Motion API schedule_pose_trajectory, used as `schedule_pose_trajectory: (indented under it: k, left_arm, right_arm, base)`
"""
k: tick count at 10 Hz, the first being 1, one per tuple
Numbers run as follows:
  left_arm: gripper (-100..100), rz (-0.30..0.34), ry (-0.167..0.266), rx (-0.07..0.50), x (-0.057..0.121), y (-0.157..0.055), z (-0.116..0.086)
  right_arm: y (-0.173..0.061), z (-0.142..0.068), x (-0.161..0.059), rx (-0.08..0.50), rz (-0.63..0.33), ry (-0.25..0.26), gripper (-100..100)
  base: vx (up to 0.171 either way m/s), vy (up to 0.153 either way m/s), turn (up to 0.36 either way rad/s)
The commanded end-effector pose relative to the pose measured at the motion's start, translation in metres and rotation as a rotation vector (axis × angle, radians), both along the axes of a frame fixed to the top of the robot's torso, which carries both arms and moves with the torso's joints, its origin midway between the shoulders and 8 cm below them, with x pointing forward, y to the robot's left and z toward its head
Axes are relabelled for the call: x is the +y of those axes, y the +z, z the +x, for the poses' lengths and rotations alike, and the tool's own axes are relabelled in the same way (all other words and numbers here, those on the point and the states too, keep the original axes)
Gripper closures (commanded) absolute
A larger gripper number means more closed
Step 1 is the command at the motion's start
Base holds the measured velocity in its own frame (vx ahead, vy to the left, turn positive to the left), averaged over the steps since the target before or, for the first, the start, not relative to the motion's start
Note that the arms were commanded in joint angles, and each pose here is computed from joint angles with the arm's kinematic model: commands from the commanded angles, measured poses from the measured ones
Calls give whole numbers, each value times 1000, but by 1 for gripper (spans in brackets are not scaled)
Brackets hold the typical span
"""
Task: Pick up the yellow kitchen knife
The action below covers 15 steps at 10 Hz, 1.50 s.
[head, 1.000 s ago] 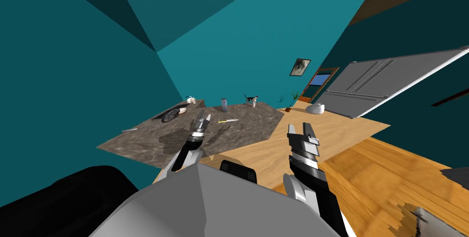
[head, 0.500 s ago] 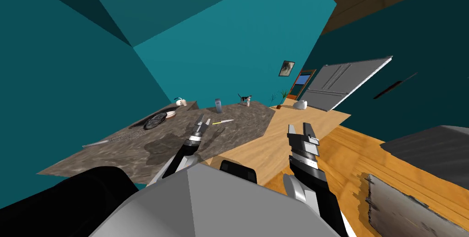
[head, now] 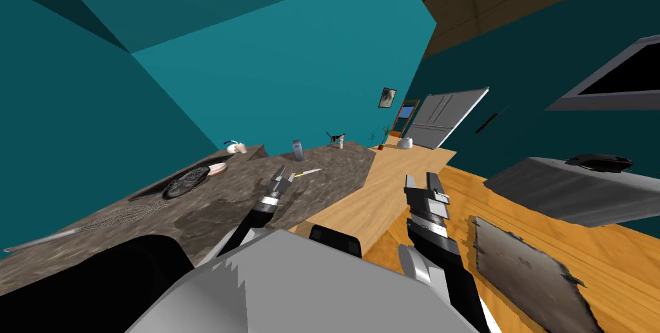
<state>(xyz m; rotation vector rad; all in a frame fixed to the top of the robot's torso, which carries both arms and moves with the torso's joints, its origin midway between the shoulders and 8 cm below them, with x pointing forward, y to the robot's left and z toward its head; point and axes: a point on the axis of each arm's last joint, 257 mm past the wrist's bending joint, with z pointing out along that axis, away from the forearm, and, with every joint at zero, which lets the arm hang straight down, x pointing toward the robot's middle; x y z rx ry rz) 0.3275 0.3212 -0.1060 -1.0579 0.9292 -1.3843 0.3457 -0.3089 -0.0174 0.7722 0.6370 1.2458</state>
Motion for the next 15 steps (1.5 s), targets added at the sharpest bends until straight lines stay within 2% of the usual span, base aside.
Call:
schedule_pose_trajectory:
  k: [1, 2, 3, 4, 5, 6, 7, 8, 9, 10, 11, 12, 13, 14, 15]
  left_arm:
    - [-100, -31, -8, 28, 3, -10, -3]
    - [-100, -65, -15, 83, 7, -24, -11]
    - [-100, -78, -18, 83, 7, -24, -11]
    - [-100, -111, -22, 139, 11, -39, -20]
    - [-100, -127, -25, 138, 11, -39, -20]
    - [-100, -161, -26, 195, 14, -54, -30]
    - [-100, -178, -29, 195, 14, -54, -30]
    - [-100, -215, -28, 253, 18, -69, -41]
    - [-100, -231, -30, 252, 18, -69, -41]
    - [-100, -268, -26, 310, 22, -83, -54]
    - [-100, -285, -28, 309, 22, -83, -54]
    - [-100, -321, -22, 364, 25, -97, -66]
    - [-100, -341, -22, 367, 25, -98, -67]
    - [-100, -377, -12, 424, 29, -111, -81]
    - [-100, -397, -12, 425, 29, -112, -81]
  right_arm:
    - [0, 0, 0, 0, 0, 0, 0]
    - [0, 0, 0, 0, 0, 0, 0]
    - [0, 0, 0, 0, 0, 0, 0]
    - [0, 0, 0, 0, 0, 0, 0]
    - [0, 0, 0, 0, 0, 0, 0]
    - [0, 0, 0, 0, 0, 0, 0]
    - [0, 0, 0, 0, 0, 0, 0]
    - [0, 0, 0, 0, 0, 0, 0]
    - [0, 0, 0, 0, 0, 0, 0]
    - [0, 0, 0, 0, 0, 0, 0]
    - [0, 0, 0, 0, 0, 0, 0]
    - [0, 0, 0, 0, 0, 0, 0]
    - [0, 0, 0, 0, 0, 0, 0]
    - [0, 0, 0, 0, 0, 0, 0]
    - [0, 0, 0, 0, 0, 0, 0]
  base:
    - [17, -18, -140]
    - [23, -26, -291]
    - [19, -15, -154]
    - [23, -26, -344]
    - [20, -14, -133]
    - [27, -29, -249]
    - [23, -13, -166]
    - [33, -9, -278]
    - [30, -1, -169]
    - [35, -10, -278]
    - [29, -3, -156]
    - [39, -6, -312]
    - [32, 4, -155]
    - [41, 6, -261]
    - [36, 11, -146]
